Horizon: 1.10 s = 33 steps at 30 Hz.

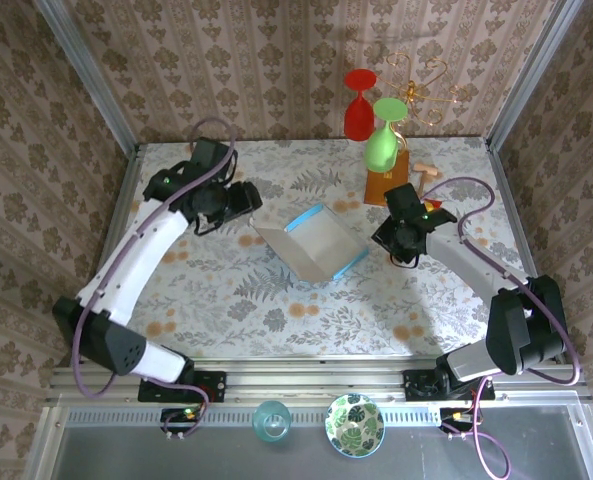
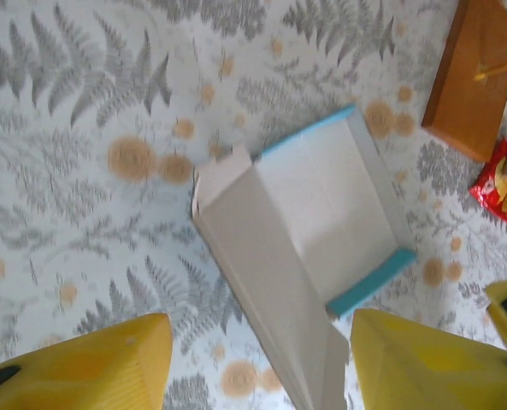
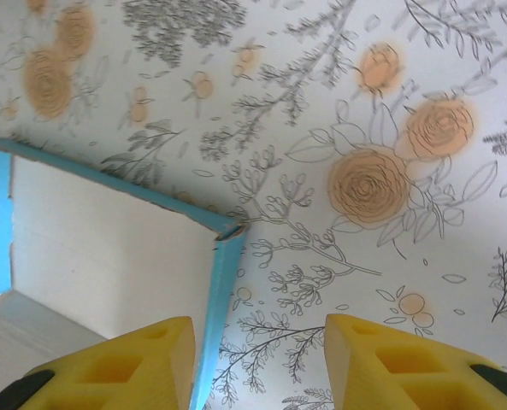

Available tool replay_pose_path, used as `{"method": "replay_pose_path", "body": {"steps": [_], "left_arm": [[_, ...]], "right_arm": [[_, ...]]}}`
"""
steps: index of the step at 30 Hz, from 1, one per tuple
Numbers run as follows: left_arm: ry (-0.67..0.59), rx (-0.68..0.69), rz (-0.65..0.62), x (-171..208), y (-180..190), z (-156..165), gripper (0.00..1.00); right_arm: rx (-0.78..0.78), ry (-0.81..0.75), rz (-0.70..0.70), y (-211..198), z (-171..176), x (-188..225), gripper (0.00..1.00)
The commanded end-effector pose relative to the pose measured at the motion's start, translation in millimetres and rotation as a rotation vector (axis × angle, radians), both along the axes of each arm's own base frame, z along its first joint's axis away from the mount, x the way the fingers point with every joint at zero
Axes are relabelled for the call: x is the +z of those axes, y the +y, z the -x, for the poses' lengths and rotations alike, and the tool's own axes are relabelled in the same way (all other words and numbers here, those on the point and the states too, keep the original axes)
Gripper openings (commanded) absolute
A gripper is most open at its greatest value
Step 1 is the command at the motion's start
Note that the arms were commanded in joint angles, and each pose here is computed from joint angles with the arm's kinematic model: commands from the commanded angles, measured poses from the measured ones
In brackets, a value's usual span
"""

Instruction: Fold the paper box

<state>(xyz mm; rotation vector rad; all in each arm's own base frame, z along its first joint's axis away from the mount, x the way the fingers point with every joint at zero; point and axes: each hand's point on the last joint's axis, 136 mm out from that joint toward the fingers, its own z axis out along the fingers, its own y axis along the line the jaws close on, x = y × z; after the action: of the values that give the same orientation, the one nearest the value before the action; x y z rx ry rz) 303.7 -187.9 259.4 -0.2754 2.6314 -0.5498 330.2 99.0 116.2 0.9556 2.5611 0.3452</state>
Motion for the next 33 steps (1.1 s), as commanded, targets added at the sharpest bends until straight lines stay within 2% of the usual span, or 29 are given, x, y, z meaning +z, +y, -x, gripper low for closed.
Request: {"method": "replay_pose_path", "body": {"steps": [1, 6, 9, 12, 17, 20, 24, 27, 33], "left_arm": [[0.136, 0.044, 0.038, -25, -15, 26, 0.59], [0.207, 0.086, 0.023, -49, -22, 38, 0.61], [0.201, 0.090, 0.025, -56, -31, 29, 0.53], [0.213, 0.073, -0.023, -65, -39, 21, 0.50], [0.254, 0.071, -0.141, -82, -34, 22, 0.39], [0.248, 0.068, -0.154, -85, -37, 15, 0.36], [0.246, 0.053, -0.208, -89, -39, 10, 0.22], [0.246, 0.049, -0.241, -92, -34, 9, 0.00], [0.194, 0.015, -0.342, -83, -22, -5, 0.00]], "right_arm": [[0.100, -0.019, 0.072, -5, 1, 18, 0.45], [0.136, -0.046, 0.080, -3, -2, 30, 0.45], [0.144, -0.053, 0.079, -1, -3, 32, 0.45], [0.153, -0.050, 0.077, 1, -1, 30, 0.44], [0.142, -0.045, 0.072, 0, 3, 25, 0.44], [0.139, -0.042, 0.067, 1, 4, 21, 0.43], [0.136, -0.037, 0.057, 2, 6, 17, 0.43], [0.132, -0.038, 0.056, 2, 5, 15, 0.42], [0.132, -0.050, 0.045, 4, 3, 18, 0.41]]}}
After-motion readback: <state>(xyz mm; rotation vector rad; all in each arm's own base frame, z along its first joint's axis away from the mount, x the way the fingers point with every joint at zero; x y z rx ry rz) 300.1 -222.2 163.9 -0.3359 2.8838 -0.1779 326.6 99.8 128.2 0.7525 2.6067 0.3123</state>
